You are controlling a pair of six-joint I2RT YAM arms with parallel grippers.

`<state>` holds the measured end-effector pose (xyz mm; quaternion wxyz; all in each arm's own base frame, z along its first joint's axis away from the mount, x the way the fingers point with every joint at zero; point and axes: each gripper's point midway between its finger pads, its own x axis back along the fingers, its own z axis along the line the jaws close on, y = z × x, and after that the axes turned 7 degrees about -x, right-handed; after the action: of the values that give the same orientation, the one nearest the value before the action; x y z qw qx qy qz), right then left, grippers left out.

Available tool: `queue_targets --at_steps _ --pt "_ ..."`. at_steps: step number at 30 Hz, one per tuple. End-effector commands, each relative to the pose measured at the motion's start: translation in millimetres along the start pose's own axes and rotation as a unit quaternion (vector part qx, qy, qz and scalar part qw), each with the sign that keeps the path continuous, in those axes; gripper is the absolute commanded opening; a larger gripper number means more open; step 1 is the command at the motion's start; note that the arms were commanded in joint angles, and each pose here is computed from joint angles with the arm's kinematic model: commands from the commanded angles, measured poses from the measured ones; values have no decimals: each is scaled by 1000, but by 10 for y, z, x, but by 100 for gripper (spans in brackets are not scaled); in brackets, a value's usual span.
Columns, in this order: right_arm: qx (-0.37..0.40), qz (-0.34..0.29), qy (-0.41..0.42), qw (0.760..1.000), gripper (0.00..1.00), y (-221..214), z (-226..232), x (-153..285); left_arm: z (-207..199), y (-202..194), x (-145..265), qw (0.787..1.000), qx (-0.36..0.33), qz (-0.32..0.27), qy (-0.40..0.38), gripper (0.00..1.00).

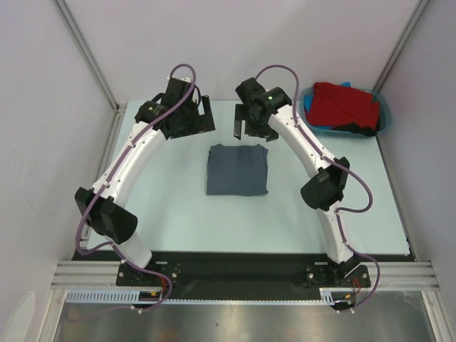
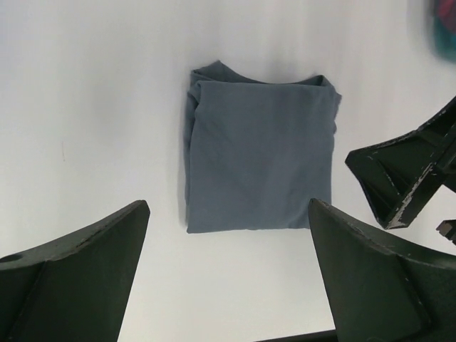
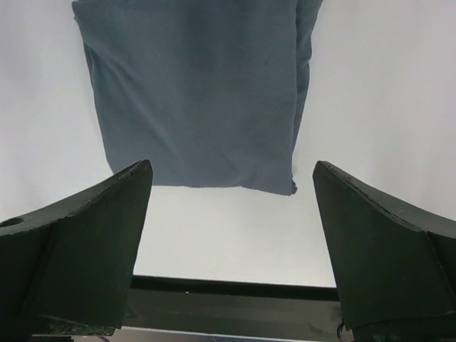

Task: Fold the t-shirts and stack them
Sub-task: Fold the tshirt, then neatly place the folded tshirt to the corner

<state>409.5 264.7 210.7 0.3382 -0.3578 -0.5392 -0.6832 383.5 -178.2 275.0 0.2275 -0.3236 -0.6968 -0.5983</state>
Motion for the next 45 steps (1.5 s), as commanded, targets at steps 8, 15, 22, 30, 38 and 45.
queue_targets --at_steps 8,15,22,30,38,45 --pt "14 -8 -39 999 100 41 -177 62 61 118 28 1000 -16 -14 22 100" --pt "24 4 -34 999 100 -14 -167 16 25 93 17 1000 -11 -13 10 100" --pt "31 14 -26 999 100 -65 -146 -47 12 -13 -99 1000 -23 3 2 100" --pt "26 26 -20 999 100 -141 -187 -145 121 -408 -461 998 -22 64 -18 100" --pt "-1 43 -28 999 100 -215 -393 -173 370 -453 -774 996 24 78 -38 100" --pt "-17 52 -26 998 100 -203 -454 -218 245 -691 -1024 986 52 112 -109 100"
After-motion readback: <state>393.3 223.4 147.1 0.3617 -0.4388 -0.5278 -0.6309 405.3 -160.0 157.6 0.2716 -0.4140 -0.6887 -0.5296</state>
